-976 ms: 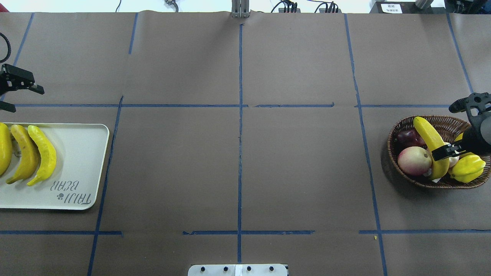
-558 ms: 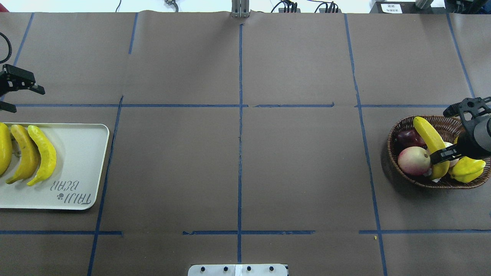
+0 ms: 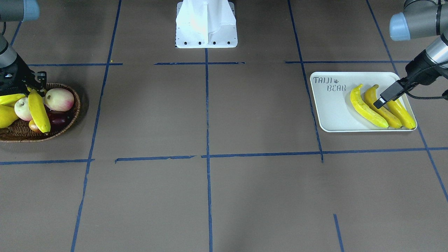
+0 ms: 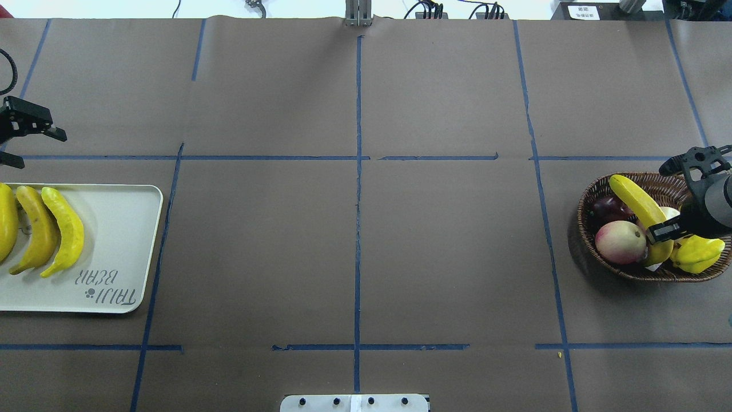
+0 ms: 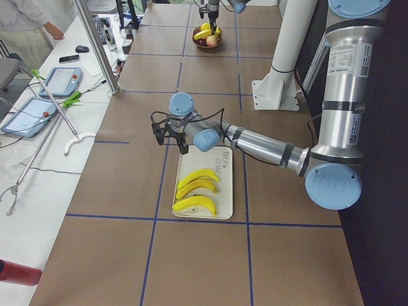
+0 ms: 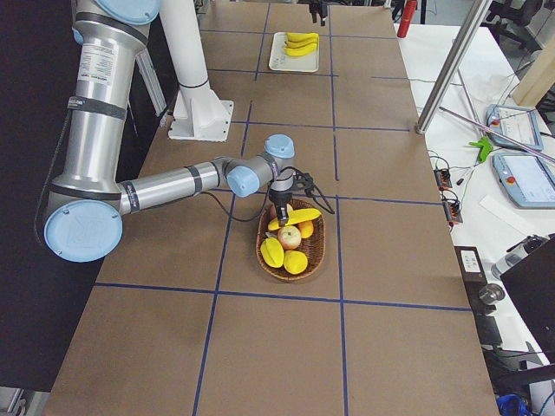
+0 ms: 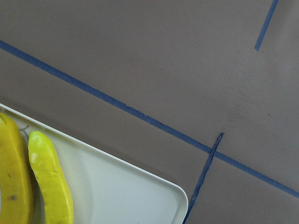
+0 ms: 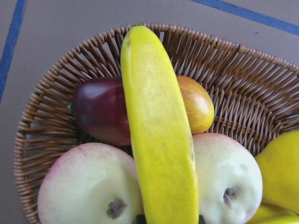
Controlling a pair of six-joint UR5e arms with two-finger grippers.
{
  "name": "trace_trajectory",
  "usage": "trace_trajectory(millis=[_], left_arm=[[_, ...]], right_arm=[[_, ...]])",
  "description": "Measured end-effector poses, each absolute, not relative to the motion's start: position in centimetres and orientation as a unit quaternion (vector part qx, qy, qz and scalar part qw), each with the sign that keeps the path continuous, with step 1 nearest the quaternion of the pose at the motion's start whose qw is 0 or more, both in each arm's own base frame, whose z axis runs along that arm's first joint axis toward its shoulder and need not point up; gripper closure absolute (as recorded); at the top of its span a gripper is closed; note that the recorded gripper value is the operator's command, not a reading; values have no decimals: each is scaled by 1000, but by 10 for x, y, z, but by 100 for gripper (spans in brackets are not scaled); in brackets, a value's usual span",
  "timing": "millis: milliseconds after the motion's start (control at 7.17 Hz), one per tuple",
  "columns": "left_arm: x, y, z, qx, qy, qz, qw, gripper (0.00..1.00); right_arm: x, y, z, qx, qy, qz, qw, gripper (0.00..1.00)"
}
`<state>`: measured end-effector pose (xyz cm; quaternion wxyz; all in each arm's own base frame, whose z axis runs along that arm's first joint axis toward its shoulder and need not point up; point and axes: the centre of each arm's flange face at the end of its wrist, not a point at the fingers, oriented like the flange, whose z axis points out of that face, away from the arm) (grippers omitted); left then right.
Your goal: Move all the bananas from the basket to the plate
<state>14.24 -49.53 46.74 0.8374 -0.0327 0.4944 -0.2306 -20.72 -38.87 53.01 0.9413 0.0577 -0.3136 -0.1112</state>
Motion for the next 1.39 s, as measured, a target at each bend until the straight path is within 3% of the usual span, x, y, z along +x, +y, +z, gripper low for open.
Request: trace_trajectory(millis=[837, 1395], left_arm=[[216, -479, 430, -37, 538, -168, 825, 0], [318, -477, 321, -46, 593, -170, 786, 0]], right_arm=[[-181, -435, 424, 127, -405, -88, 901, 88], [-288, -449, 311, 152, -498, -99, 848, 88]])
